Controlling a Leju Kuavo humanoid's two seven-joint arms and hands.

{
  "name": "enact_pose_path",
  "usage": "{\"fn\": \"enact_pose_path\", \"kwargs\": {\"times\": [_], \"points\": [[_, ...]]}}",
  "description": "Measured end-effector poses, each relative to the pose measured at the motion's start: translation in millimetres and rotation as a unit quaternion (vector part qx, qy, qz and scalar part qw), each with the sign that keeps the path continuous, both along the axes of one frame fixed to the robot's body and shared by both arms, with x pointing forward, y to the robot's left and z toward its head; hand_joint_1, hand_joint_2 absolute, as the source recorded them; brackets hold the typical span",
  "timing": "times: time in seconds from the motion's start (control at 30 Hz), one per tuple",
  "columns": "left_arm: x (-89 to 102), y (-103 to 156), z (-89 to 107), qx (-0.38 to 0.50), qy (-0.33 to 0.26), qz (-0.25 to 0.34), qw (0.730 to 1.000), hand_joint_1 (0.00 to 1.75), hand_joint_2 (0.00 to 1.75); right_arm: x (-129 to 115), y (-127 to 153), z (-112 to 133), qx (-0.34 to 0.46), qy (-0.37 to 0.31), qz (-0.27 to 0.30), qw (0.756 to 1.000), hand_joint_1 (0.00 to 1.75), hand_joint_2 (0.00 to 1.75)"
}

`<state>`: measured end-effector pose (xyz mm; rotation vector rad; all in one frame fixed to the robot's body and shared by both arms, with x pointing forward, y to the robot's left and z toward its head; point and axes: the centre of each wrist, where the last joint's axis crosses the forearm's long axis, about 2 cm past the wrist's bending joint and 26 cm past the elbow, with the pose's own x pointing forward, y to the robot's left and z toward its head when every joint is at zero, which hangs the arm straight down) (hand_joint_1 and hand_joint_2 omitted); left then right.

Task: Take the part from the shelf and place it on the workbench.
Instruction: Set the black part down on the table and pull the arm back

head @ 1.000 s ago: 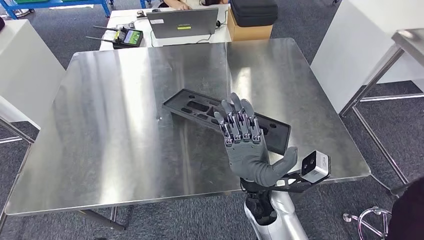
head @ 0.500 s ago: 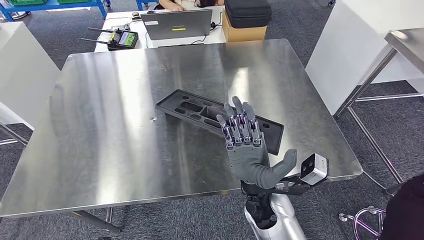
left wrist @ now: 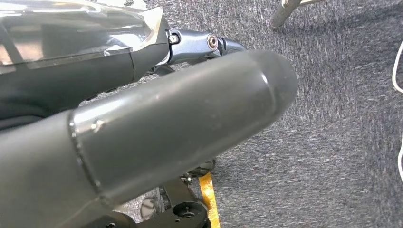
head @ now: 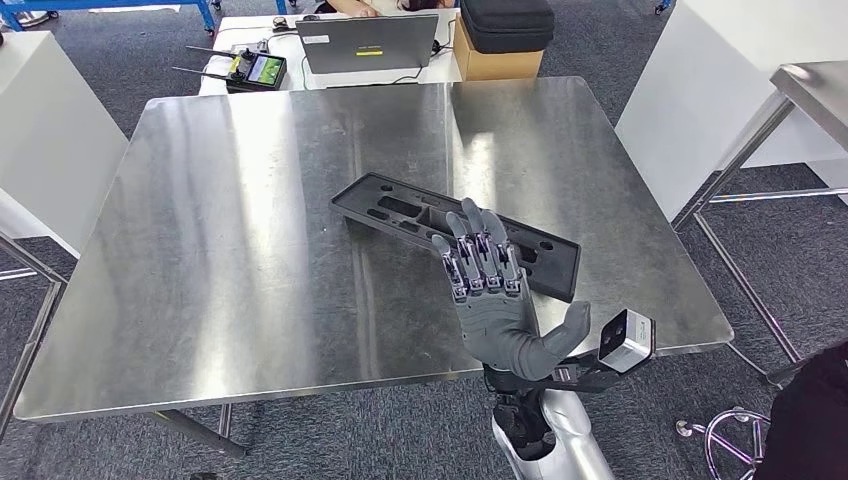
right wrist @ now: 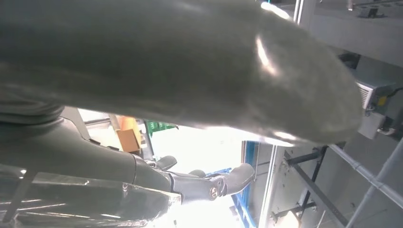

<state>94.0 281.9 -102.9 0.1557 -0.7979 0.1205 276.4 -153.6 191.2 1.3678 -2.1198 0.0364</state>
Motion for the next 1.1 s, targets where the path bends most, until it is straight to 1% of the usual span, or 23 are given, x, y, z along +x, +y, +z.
{"fn": "enact_pose_path", "kwargs": {"times": [0.6, 1.1], "points": [[1.0, -1.8, 0.3, 0.0, -0.006, 0.008, 1.0, 0.0, 0.0, 6.7, 5.8, 5.6, -0.004, -0.002, 0.006, 1.0, 0.0, 0.0], [4.3, -5.0, 1.1, -0.002, -0.011, 0.005, 1.0, 0.0, 0.0, 7.5, 3.8, 2.8, -0.01, 0.003, 0.0, 1.0, 0.0, 0.0]]}}
